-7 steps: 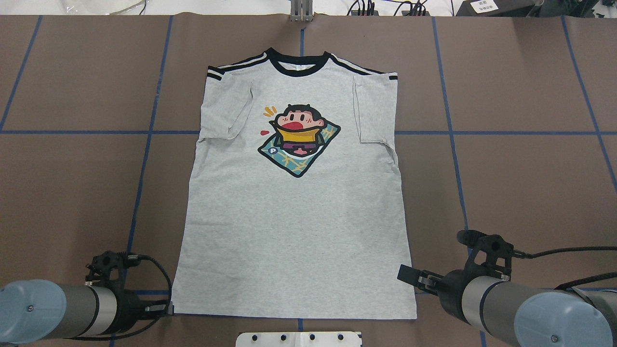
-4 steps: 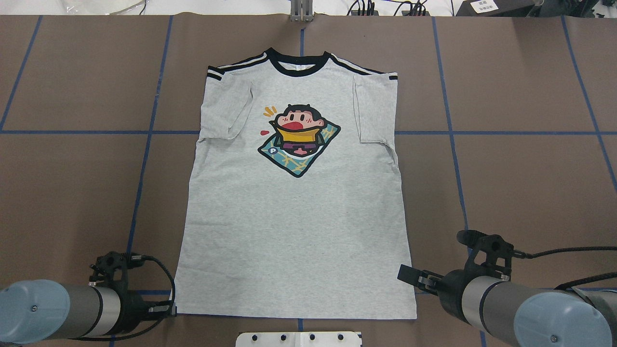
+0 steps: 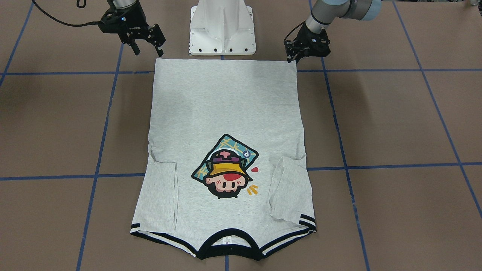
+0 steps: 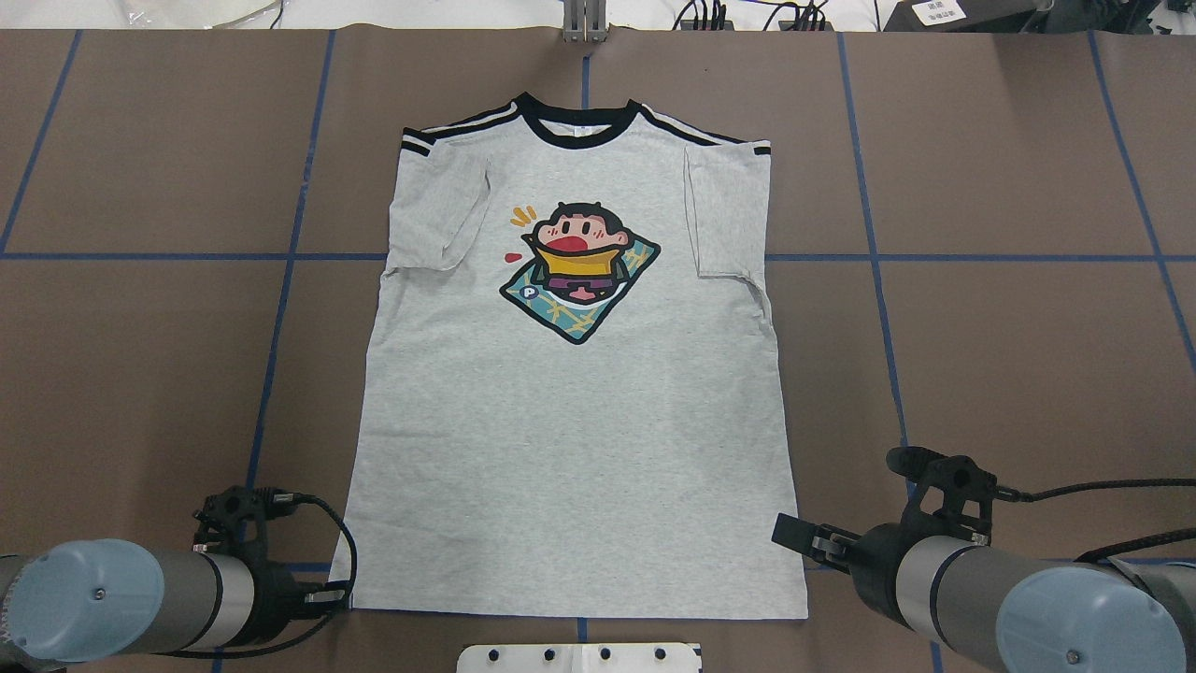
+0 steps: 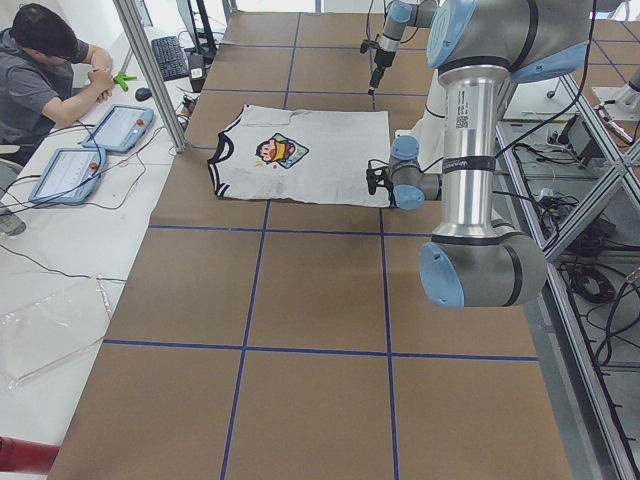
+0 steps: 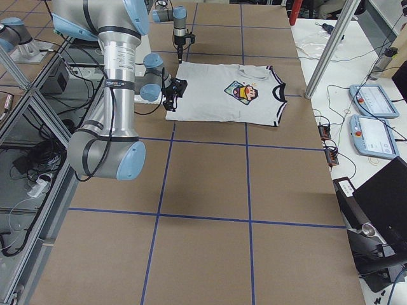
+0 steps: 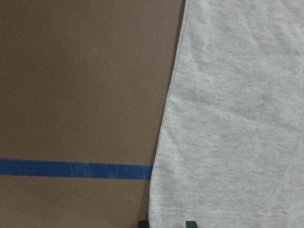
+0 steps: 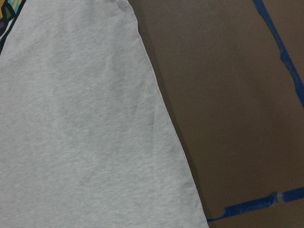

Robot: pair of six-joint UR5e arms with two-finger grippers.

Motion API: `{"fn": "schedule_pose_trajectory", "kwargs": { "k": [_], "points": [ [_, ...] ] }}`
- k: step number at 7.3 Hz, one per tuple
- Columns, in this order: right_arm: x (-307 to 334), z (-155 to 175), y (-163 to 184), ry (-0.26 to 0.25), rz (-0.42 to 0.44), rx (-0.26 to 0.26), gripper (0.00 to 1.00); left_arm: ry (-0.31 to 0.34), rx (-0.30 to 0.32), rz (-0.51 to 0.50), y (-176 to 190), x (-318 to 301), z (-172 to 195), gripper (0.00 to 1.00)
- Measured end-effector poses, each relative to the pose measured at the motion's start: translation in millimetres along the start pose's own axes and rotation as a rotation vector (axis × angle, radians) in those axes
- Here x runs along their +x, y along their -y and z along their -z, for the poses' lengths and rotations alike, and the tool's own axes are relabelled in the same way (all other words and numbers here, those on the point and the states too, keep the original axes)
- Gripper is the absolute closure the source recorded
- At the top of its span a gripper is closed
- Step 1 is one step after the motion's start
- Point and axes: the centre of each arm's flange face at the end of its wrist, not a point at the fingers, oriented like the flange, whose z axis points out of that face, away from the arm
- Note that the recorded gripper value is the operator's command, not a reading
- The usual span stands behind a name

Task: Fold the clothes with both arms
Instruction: 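Lower both grippers onto the hem corners at the table surface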

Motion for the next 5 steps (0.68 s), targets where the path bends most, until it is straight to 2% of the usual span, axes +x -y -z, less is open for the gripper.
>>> {"fn": "schedule_pose_trajectory", "kwargs": {
  "k": [2,5],
  "points": [
    [0.2,-0.3,-0.3,-0.001,0.000,0.000,0.00,0.001,0.003,0.002,1.9,-0.7,0.4,1.00],
    [5.3,-2.2,-2.9,-0.012,0.005,-0.004,0.00,-0.002,0.008,0.004,3.9,-0.9,3.7,1.00]
  ]
}}
